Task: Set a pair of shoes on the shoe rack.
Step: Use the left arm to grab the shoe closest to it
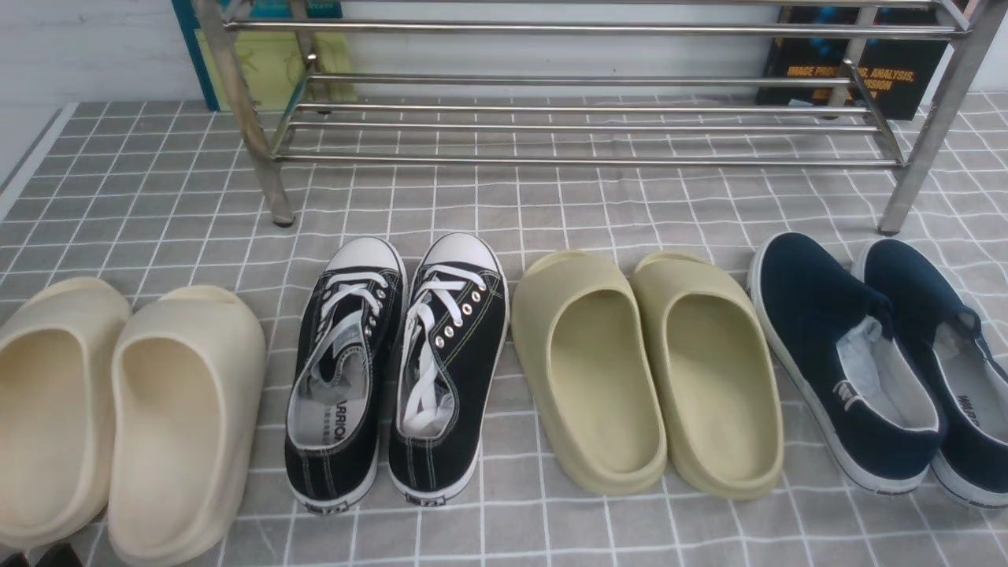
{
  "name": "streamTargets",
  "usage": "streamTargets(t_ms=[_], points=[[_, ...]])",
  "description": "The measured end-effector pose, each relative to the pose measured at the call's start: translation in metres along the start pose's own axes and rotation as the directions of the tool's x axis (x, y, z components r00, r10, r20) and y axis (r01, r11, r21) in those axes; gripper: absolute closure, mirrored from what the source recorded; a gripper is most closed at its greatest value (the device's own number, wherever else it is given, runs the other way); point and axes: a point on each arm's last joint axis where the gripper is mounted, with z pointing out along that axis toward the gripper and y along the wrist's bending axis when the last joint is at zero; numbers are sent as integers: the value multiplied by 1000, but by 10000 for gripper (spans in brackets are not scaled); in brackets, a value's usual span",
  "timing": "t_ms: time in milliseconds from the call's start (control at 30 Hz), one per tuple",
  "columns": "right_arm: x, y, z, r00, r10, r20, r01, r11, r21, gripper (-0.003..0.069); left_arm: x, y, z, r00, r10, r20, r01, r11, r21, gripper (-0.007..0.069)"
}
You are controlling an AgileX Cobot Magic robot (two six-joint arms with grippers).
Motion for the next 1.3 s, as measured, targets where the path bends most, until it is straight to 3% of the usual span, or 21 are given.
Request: streamTargets(t_ms=[867, 1300], points=[[0, 0, 0, 1000, 5, 0, -5, 1000, -2, 420, -2, 0, 0, 1000, 4, 26, -4, 1000, 3, 386], [0, 0, 0, 1000, 5, 0, -5, 1000, -2, 420, -5, -3, 0, 996, -74, 56, 72, 997, 38, 386]])
